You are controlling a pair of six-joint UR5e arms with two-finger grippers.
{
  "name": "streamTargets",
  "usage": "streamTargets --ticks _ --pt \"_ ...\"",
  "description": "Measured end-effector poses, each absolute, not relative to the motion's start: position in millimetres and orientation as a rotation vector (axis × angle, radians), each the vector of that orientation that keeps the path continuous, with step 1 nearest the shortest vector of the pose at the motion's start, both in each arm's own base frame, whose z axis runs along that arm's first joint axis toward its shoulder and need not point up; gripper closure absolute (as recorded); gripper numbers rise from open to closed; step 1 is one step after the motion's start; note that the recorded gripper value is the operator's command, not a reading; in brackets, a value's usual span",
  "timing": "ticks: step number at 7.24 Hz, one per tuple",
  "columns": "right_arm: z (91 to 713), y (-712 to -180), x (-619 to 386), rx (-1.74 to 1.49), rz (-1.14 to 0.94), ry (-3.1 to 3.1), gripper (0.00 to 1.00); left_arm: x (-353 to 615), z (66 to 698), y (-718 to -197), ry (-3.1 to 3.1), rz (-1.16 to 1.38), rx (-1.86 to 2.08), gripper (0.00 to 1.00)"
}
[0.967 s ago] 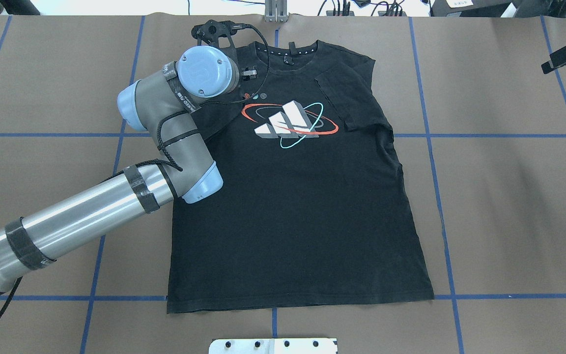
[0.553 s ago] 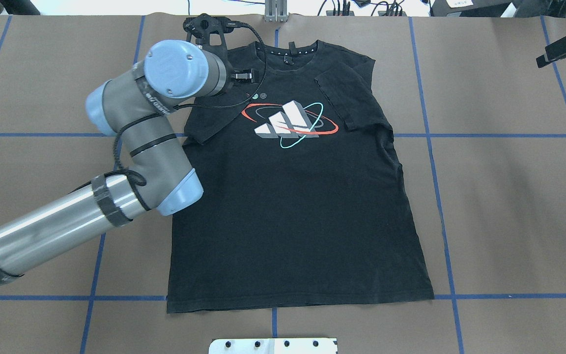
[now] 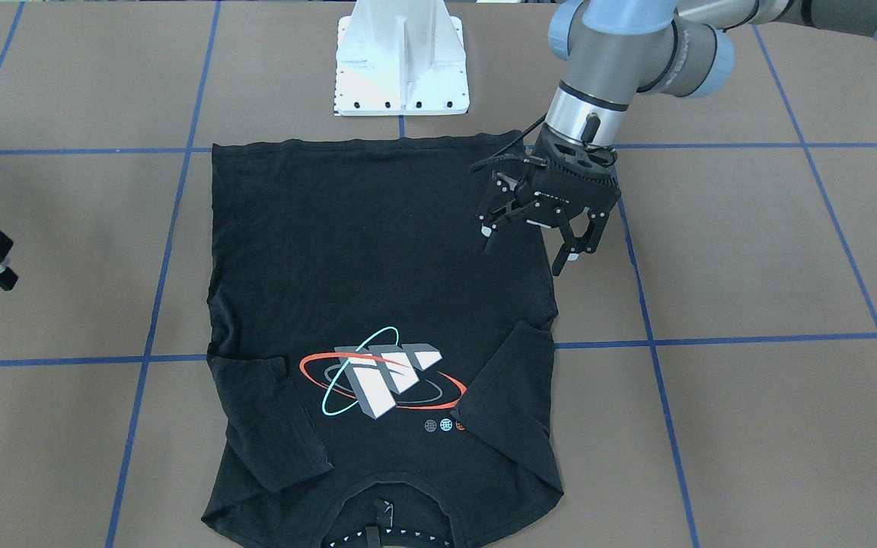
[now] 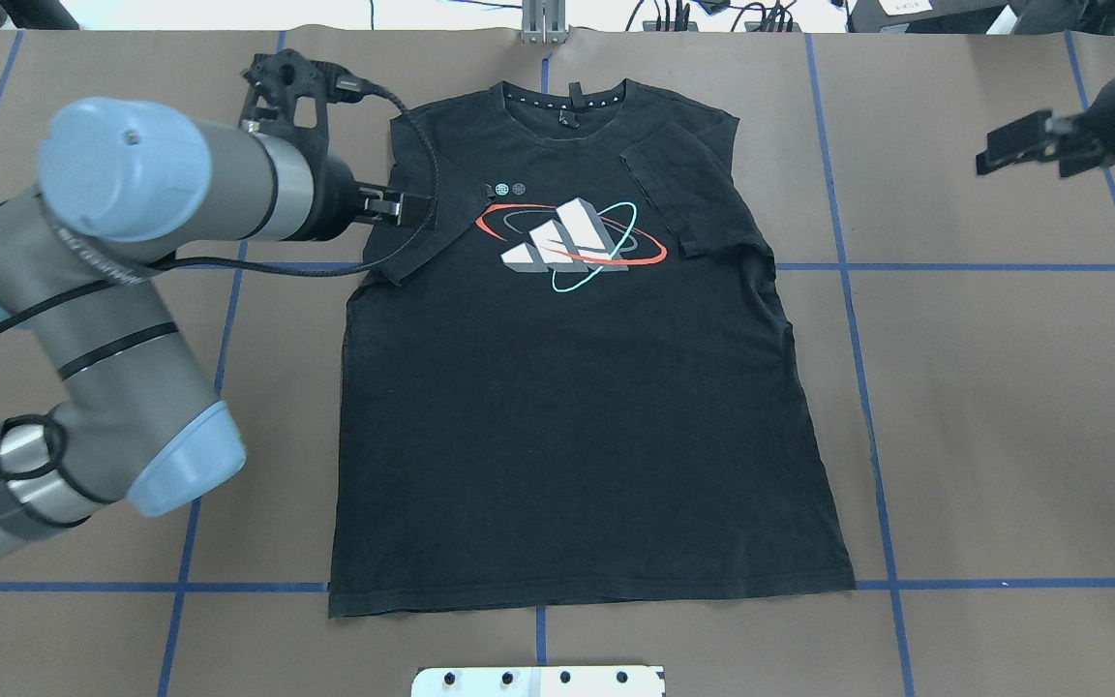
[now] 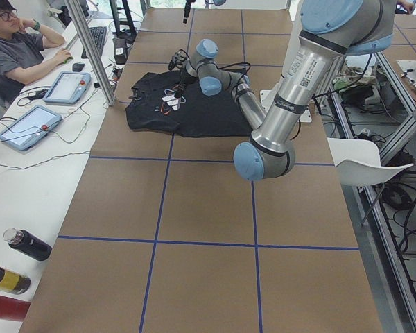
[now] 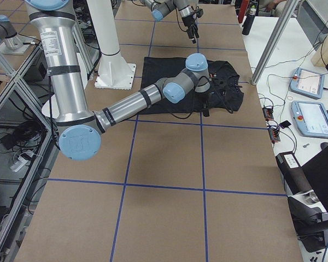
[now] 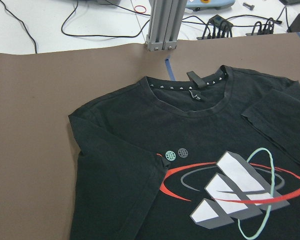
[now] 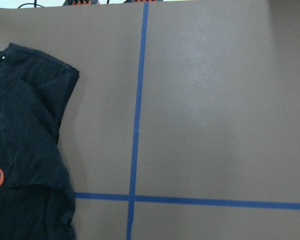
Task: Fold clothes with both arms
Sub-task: 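Move both grippers down to the shirt's hem corners nearest the robot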
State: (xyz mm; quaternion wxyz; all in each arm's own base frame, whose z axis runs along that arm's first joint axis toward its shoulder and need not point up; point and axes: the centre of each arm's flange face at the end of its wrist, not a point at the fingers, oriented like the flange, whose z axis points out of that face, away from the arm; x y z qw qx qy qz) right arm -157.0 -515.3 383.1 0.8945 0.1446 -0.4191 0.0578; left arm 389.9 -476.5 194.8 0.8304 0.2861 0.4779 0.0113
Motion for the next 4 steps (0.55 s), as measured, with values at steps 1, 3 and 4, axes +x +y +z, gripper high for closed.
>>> streamTargets --ticks 1,3,4 --pt "370.9 -478.5 -175.4 0.279 0.152 -0.886 0.01 378.8 204.6 -460.5 1.026 0.040 0.589 0.00" --pt "356.5 -404.6 -196.2 0.232 0.185 -0.912 0.01 372.0 240.8 -435.8 1.006 0.041 0.535 0.00" --pt "359.9 -372.9 -208.8 0.233 0.194 -0.920 0.01 382.9 257.6 -417.7 0.996 0.024 0.498 0.00"
